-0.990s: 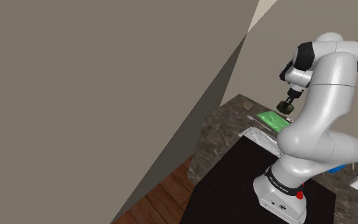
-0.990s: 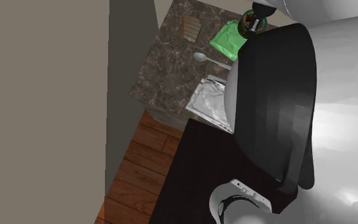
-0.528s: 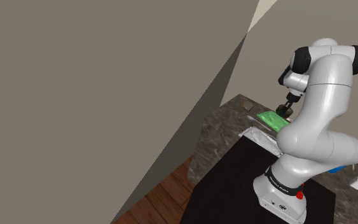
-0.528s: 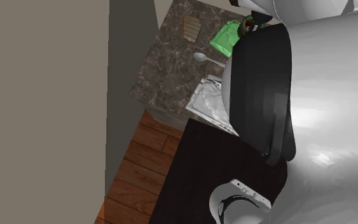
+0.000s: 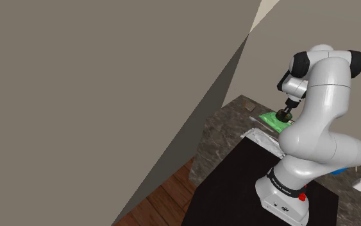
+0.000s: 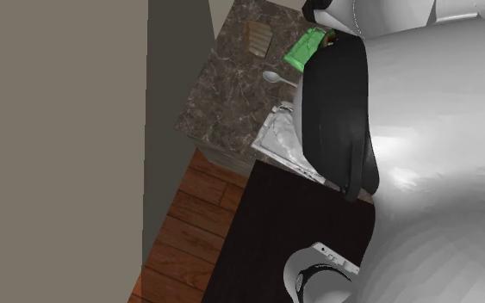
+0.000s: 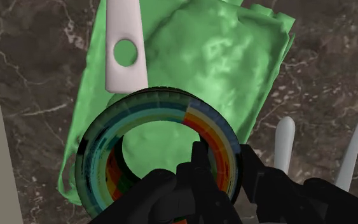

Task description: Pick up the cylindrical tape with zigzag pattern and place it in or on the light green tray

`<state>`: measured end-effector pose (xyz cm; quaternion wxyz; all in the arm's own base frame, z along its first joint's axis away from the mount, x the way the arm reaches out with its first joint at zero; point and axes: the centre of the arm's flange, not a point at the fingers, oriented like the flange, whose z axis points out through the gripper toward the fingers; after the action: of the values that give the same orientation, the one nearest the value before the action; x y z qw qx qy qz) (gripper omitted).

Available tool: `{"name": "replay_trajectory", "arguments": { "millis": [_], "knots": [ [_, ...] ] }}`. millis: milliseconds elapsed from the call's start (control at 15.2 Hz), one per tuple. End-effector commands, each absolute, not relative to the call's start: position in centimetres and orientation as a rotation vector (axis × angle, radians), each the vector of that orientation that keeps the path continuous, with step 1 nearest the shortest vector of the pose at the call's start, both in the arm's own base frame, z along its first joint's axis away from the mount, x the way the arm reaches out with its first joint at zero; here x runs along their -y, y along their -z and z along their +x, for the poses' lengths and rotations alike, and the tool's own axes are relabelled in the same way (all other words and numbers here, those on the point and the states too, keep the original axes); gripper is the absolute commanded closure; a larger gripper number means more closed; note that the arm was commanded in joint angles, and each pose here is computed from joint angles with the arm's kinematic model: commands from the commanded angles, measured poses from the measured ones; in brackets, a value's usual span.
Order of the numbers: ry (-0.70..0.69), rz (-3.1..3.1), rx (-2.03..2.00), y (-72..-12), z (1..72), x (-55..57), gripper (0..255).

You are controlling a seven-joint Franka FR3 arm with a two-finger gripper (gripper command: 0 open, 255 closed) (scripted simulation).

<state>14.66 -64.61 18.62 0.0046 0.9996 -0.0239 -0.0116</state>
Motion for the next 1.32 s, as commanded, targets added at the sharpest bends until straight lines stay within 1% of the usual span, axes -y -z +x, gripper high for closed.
{"name": "replay_trajectory", "arguments": {
  "millis": [0,462,528,858,1122,1254],
  "knots": [
    [0.039,3.133,0.078,-17.6,14.5,64.6,255],
    [0.039,3.133,0.078,-17.6,14.5,64.6,255],
    [0.039,3.133,0.078,-17.6,14.5,64.6,0],
    [0.039,3.133,0.078,-17.6,14.5,64.6,0],
    [0.039,3.133,0.078,-22.6,14.6,64.6,0],
    [0.039,3.133,0.079,-22.6,14.6,64.6,0]
  ]
}}
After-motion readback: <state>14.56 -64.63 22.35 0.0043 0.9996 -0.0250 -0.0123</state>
